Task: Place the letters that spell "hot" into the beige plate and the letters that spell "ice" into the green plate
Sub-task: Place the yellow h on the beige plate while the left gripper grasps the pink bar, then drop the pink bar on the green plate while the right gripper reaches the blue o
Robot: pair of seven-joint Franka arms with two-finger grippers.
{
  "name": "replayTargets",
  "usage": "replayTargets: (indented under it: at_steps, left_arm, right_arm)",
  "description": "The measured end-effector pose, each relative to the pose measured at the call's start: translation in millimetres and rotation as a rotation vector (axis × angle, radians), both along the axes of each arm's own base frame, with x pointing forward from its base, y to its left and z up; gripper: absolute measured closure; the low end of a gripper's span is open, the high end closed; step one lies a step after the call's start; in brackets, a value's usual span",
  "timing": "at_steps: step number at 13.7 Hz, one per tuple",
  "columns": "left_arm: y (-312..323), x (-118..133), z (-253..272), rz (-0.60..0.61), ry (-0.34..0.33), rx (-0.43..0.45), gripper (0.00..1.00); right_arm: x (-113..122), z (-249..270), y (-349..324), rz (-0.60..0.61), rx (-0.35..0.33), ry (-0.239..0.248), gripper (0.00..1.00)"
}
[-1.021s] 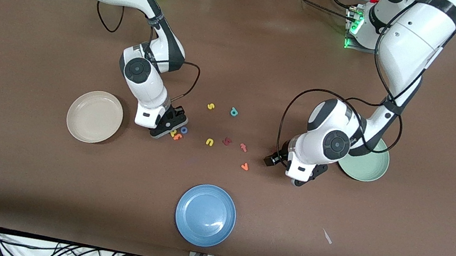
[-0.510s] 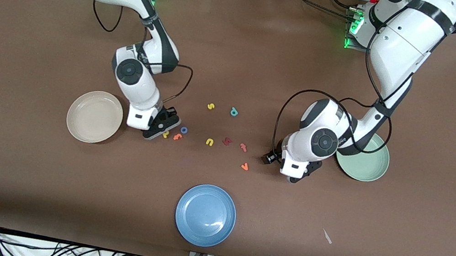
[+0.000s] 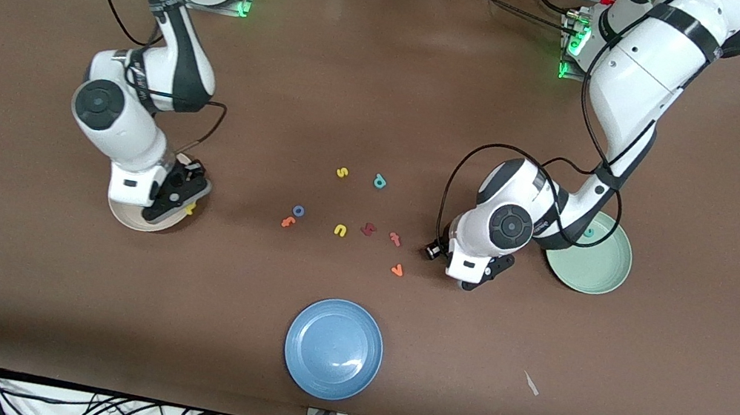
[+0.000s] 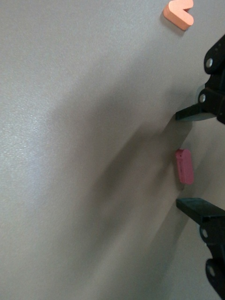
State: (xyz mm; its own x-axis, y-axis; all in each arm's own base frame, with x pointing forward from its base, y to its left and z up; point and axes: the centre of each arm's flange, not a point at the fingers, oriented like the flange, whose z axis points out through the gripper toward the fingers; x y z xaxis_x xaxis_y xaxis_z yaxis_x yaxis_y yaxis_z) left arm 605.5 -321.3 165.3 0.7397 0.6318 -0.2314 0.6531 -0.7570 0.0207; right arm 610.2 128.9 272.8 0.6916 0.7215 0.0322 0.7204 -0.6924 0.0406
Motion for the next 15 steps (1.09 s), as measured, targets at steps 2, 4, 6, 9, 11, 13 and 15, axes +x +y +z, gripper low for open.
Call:
replayTargets:
  at_steps: [2,4,6,9,11,13,15]
  left_arm:
    - [0.3,0.0,0.0,0.000,0.001,0.001,0.29]
    - [0.6,0.2,0.1,0.001,0.001,0.001,0.32]
    - [0.6,0.5,0.7,0.001,0.000,0.001,0.36]
    - [-0.4,0.8,2.1,-0.009,-0.009,0.007,0.44]
    - [-1.0,1.7,4.1,-0.014,-0.015,0.008,0.57]
    - [-1.1,1.9,4.5,-0.014,-0.016,0.009,0.61]
    - [-1.1,2.1,5.0,-0.015,-0.018,0.009,0.66]
  right_arm:
    - [-5.3,0.3,-25.7,0.000,-0.017,0.018,0.74]
    - [-14.6,-4.6,-44.8,0.007,-0.031,0.038,0.74]
    - [-18.6,-6.5,-54.7,0.004,-0.036,0.045,0.72]
    - [-19.1,-5.7,-55.4,0.004,-0.036,0.045,0.45]
    - [-18.9,-3.8,-55.2,-0.002,-0.035,0.042,0.25]
    - [-19.2,-2.1,-52.8,-0.038,-0.030,0.039,0.17]
    - [-21.8,-2.8,-34.5,-0.103,-0.007,0.042,0.17]
